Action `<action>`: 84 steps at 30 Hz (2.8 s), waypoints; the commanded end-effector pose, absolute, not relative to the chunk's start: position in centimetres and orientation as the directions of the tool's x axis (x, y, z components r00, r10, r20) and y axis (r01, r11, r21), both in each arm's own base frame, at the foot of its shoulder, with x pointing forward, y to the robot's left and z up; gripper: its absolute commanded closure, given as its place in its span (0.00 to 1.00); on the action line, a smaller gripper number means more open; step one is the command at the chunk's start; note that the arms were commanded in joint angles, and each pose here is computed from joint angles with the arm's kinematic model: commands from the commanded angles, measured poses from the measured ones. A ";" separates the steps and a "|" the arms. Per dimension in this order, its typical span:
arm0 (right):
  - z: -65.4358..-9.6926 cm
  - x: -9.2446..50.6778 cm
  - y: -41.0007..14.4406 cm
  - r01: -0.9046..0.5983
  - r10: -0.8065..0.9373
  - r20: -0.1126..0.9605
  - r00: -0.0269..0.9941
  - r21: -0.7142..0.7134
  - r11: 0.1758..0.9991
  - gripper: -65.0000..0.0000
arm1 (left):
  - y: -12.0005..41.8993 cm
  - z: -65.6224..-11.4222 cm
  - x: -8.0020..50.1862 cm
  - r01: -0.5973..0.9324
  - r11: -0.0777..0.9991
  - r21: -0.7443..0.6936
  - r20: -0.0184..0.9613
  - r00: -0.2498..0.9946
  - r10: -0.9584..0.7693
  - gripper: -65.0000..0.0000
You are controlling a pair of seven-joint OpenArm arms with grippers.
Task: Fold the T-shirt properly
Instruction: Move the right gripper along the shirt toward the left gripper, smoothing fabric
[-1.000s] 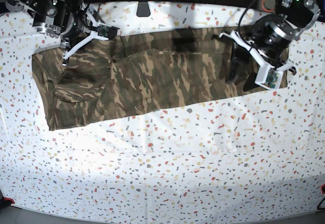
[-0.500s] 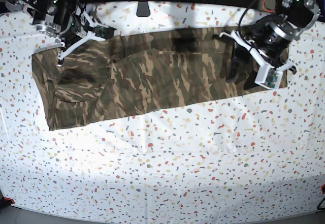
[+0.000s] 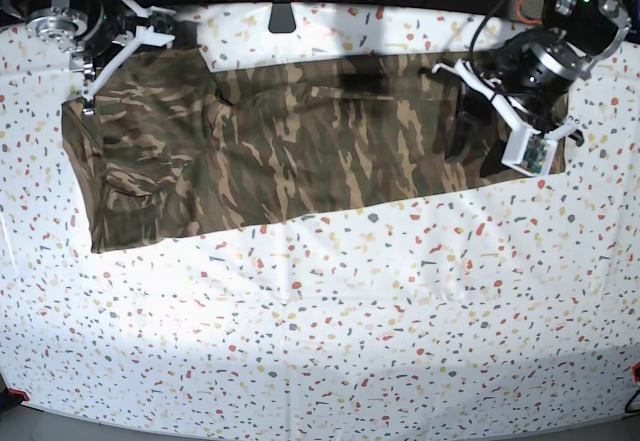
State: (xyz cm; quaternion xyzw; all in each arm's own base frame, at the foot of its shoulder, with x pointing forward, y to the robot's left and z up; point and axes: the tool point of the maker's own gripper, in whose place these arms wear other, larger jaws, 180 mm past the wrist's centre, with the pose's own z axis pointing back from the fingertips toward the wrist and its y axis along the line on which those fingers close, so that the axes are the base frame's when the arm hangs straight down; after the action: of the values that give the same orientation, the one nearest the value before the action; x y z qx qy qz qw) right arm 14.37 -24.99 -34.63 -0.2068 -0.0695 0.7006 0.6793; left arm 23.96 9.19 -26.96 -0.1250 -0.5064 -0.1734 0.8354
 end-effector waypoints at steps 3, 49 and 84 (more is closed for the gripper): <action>-33.6 15.7 -24.4 -0.897 0.986 -0.166 0.005 -0.437 -0.069 1.00 | 9.1 -25.9 24.2 0.423 0.906 -0.025 0.908 0.390 -0.157 0.59; -34.3 36.5 -20.1 -0.415 0.764 0.427 0.483 -0.657 0.630 0.46 | 9.1 -30.0 22.6 0.439 0.895 -0.078 0.853 0.494 -0.168 0.59; -28.9 40.7 -9.7 -0.250 0.573 0.743 0.346 -0.516 0.820 0.43 | 23.0 -42.0 30.2 0.292 0.956 0.007 0.689 0.692 -0.216 0.59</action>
State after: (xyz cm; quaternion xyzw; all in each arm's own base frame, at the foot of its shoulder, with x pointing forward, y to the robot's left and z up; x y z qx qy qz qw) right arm 39.74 -9.28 -30.92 -0.1484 -0.4868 0.2650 0.8190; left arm 29.71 22.13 -42.53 -0.0684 -0.3677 -0.1344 0.9176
